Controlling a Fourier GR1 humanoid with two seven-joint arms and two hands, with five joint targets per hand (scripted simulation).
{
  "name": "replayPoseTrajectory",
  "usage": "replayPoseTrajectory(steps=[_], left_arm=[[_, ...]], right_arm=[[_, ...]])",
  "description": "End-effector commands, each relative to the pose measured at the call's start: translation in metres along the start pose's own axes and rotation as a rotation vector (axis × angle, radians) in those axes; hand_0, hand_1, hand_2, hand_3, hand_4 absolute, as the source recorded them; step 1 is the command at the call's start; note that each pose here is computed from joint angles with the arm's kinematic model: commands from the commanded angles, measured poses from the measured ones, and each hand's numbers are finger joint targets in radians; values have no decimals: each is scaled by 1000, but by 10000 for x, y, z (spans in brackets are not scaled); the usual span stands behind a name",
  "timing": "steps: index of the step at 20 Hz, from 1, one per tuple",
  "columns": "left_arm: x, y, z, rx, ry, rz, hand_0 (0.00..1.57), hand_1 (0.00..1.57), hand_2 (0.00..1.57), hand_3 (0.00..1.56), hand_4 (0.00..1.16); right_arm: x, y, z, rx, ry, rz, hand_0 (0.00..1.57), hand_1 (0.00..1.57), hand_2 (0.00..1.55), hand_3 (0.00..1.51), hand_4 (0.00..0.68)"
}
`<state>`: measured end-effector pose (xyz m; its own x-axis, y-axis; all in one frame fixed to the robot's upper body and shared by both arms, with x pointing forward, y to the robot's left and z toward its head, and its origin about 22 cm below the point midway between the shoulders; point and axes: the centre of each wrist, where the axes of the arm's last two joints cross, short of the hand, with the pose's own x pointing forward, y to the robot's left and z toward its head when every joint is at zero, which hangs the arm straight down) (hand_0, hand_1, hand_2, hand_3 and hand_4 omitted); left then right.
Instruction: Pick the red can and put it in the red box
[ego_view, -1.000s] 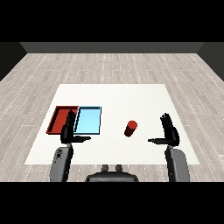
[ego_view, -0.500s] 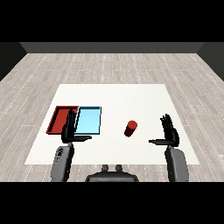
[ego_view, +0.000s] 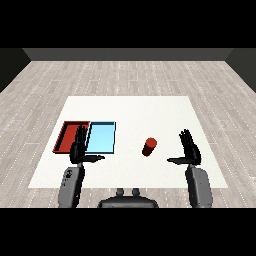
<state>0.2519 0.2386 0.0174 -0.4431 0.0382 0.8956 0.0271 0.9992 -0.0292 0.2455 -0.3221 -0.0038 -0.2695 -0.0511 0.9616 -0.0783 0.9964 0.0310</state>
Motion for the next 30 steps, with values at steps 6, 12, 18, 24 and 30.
replayPoseTrajectory(steps=[6,12,18,24,30], left_arm=[[62,69,-93,2,-18,24,0,0,0,0,0],[73,148,-76,20,-3,3,0,0,0,0,0],[-135,97,98,16,-11,29,0,0,0,0,0],[-27,237,35,24,7,26,0,0,0,0,0],[125,-132,81,27,-25,19,0,0,0,0,0]], right_arm=[[-107,272,-107,5,73,-53,0,0,0,0,0],[-439,595,-276,50,68,-92,0,0,0,0,0],[-642,730,-394,65,102,-132,0,0,0,0,0],[-681,741,-349,60,136,-173,0,0,0,0,0],[-788,829,-283,49,144,-154,0,0,0,0,0]])
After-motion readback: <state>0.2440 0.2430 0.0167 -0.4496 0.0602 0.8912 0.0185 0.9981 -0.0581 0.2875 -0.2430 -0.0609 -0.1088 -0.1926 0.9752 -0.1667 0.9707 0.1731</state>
